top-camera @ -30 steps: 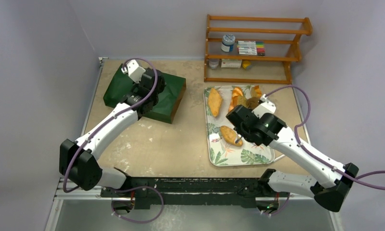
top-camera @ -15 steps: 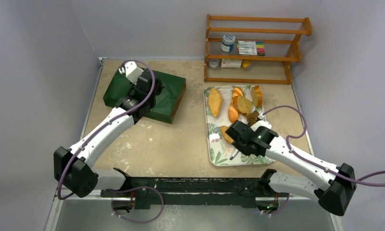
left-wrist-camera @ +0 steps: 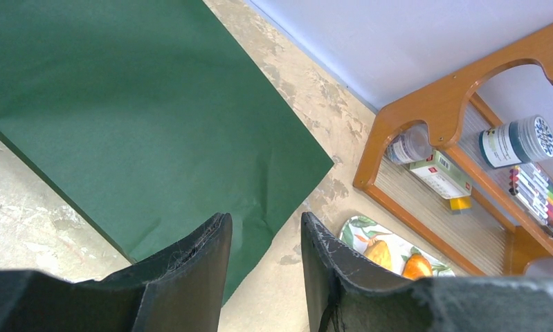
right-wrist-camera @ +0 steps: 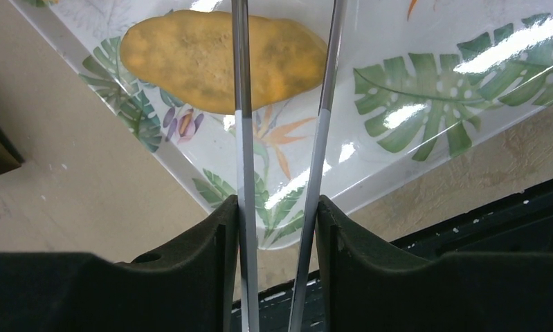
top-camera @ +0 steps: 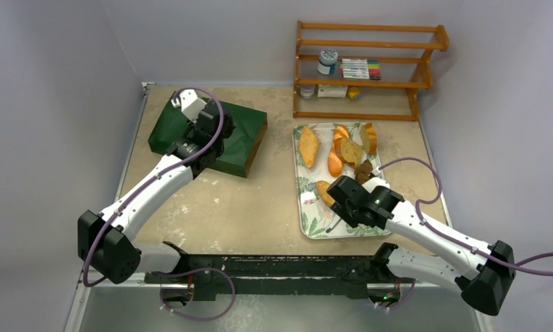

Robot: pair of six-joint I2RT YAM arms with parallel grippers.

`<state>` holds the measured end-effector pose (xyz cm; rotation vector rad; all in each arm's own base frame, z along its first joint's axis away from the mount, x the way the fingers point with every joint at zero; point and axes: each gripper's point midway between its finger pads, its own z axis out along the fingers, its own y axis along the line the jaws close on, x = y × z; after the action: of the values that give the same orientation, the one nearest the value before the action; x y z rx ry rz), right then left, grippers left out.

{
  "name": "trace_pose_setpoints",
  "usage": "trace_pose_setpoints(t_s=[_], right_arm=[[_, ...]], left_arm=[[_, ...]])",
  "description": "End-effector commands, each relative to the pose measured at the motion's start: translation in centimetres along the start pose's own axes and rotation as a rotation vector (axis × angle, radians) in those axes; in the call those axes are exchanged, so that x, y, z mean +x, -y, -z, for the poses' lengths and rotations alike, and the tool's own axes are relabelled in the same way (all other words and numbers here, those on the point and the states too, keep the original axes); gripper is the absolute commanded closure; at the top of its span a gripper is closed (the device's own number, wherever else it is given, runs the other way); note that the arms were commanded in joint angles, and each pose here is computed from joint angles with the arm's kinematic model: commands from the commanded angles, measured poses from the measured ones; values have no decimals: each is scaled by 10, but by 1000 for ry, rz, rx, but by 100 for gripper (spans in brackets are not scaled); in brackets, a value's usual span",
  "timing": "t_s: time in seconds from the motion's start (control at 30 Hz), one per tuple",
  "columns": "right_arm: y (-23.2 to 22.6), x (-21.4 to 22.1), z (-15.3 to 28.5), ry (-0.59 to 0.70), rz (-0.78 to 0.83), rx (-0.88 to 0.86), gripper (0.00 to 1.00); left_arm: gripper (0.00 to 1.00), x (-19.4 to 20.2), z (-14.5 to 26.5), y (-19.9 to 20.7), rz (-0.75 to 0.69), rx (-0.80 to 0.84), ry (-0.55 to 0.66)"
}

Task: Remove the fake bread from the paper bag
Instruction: Place the fake bread in the container.

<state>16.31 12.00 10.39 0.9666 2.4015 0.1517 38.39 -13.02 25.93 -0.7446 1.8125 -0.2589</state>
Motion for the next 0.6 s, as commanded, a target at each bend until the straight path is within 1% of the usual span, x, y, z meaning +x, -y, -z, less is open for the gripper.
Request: trace_pose_setpoints(t_s=[0.0, 0.27, 0.57], right_arm=[[-3, -2, 6, -5, -45, -29, 56], [-8, -4, 20, -9, -53, -58, 56], [-28, -8, 52, 16, -30, -103, 60]], left_arm=[[59, -17, 7, 5, 9, 14, 48], [59, -24, 10, 6, 26, 11, 61], [60, -30, 11, 9, 44, 10, 76]])
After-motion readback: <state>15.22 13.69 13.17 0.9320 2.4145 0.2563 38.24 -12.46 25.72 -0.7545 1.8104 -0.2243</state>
